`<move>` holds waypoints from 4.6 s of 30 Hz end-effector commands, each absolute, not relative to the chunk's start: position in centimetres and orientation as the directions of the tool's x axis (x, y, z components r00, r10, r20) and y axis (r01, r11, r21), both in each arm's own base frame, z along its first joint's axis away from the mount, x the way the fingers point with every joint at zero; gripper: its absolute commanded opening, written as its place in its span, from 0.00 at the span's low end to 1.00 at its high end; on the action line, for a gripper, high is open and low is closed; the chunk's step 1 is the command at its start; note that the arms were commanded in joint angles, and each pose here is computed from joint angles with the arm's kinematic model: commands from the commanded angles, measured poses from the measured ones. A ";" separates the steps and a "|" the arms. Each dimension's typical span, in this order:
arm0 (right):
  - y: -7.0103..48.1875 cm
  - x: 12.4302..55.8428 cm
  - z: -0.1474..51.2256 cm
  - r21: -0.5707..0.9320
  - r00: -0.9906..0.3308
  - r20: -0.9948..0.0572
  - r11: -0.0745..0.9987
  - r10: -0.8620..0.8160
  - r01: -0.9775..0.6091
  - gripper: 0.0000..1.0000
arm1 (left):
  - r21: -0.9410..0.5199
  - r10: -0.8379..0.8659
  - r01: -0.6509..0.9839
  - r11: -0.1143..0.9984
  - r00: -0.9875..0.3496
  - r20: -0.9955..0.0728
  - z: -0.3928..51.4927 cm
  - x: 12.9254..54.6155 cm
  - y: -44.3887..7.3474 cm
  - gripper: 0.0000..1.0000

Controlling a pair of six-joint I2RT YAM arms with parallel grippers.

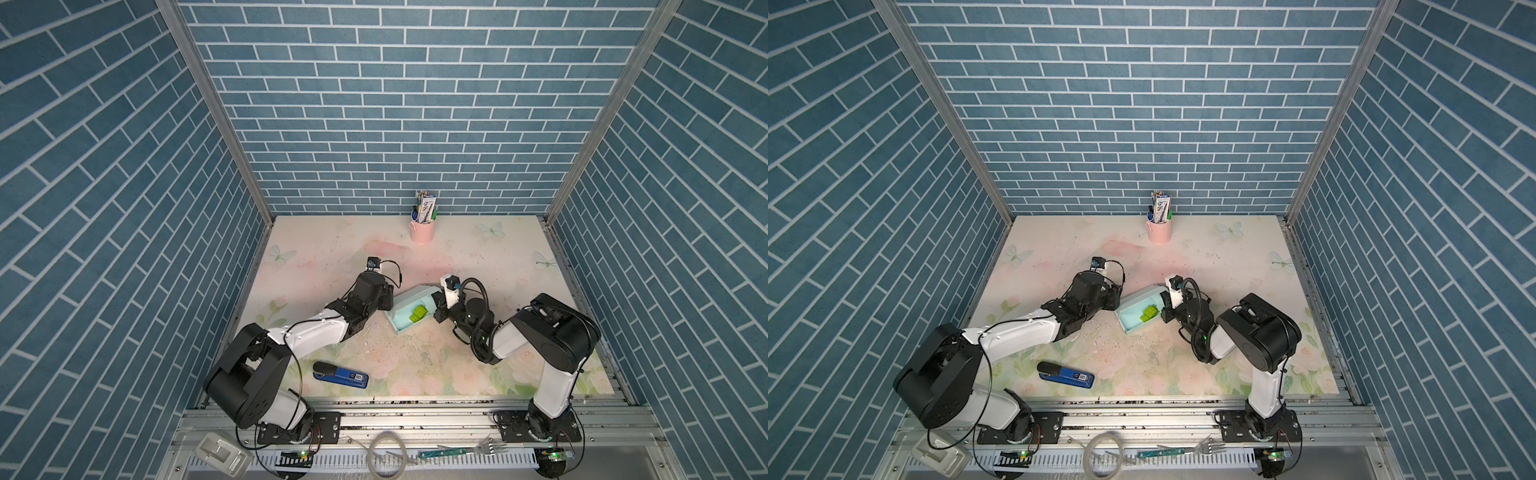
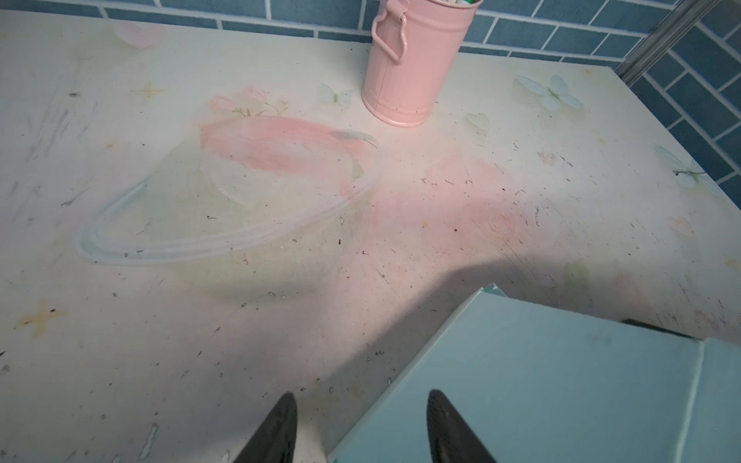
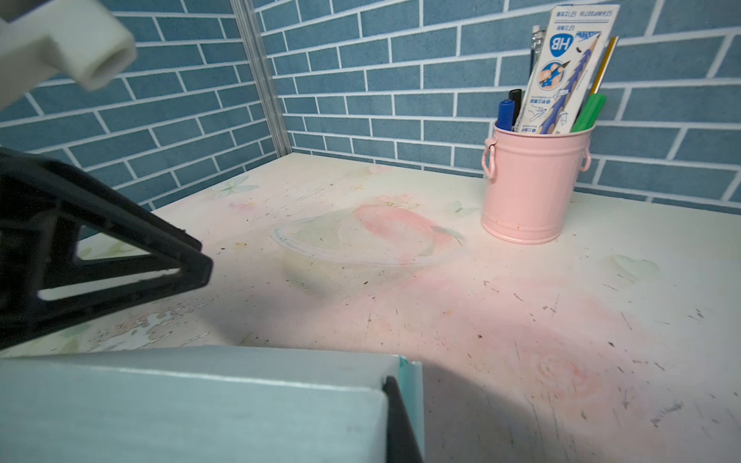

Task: Fold the paper box

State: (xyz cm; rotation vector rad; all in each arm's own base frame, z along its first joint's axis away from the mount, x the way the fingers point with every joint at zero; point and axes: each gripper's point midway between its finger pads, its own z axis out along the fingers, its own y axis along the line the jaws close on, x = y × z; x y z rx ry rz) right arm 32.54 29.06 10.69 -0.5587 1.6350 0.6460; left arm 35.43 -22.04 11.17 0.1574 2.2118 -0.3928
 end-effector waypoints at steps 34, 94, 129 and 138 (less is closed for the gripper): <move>32.4 30.9 6.4 0.079 -0.209 -0.965 0.586 -0.157 -0.807 0.00 | -0.277 -0.019 0.285 0.918 -0.665 -0.746 9.9 33.5 -23.3 0.54; 27.2 26.6 6.9 0.181 -0.510 -0.797 0.679 -0.323 -0.712 0.64 | -0.212 0.012 0.236 0.948 -0.694 -0.720 6.7 33.9 -23.1 0.54; 19.6 26.6 7.4 0.405 -0.761 -0.644 0.879 0.077 -0.254 0.54 | -0.149 0.157 0.392 0.908 -0.647 -0.747 8.4 31.2 -30.3 0.55; 19.4 26.7 7.7 0.391 -0.749 -0.659 0.881 0.067 -0.265 0.54 | -0.151 0.171 0.394 0.907 -0.670 -0.722 6.5 31.0 -30.7 0.55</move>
